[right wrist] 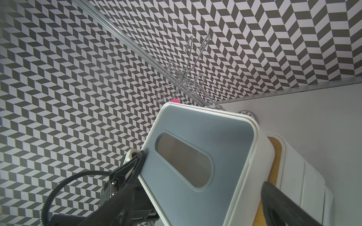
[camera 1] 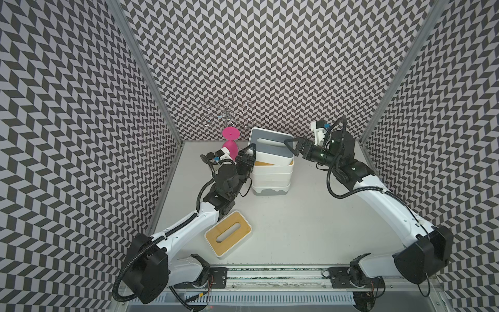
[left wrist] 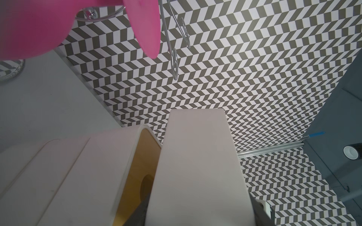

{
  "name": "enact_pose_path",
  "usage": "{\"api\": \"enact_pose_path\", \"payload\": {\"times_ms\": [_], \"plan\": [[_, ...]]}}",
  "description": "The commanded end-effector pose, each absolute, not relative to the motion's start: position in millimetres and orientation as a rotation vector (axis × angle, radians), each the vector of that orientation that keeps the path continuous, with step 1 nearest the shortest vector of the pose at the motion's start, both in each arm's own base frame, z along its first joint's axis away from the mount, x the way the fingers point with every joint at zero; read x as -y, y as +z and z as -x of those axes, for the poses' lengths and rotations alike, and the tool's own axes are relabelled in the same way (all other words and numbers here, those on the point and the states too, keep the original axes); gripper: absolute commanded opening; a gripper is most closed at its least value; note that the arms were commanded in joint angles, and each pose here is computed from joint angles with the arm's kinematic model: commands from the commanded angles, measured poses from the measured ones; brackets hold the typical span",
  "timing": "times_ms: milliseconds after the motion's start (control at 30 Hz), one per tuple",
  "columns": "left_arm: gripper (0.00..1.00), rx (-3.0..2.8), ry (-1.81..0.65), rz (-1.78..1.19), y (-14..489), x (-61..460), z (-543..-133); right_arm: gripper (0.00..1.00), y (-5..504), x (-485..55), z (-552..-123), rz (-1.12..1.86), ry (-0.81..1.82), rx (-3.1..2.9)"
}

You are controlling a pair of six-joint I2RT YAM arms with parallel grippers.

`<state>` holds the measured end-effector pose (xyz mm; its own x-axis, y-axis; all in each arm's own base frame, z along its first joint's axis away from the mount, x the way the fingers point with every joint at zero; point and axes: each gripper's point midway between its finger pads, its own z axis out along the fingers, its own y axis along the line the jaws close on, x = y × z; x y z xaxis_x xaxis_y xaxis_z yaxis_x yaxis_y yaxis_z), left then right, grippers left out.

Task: Stack the tissue boxes
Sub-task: Place the tissue box at the tissue box.

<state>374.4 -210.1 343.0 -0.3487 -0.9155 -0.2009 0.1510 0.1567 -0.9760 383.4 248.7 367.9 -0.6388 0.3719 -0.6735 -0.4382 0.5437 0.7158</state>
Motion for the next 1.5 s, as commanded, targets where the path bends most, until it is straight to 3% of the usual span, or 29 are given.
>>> {"api": "enact_pose_path", "payload": {"times_ms": [0, 700, 1467], "plan": [[0.52, -1.346, -1.425, 0.752, 380, 207, -371, 0.99, 389, -254, -384, 0.116, 1.223, -1.855], [0.89, -1.45, -1.296, 0.738, 365, 203, -375, 0.99, 384, -256, -389, 0.121, 1.212, -1.879], [1.0, -1.612, -1.112, 0.626, 351, 209, -384, 0.99, 377, -258, -389, 0.132, 1.216, -1.894]]}}
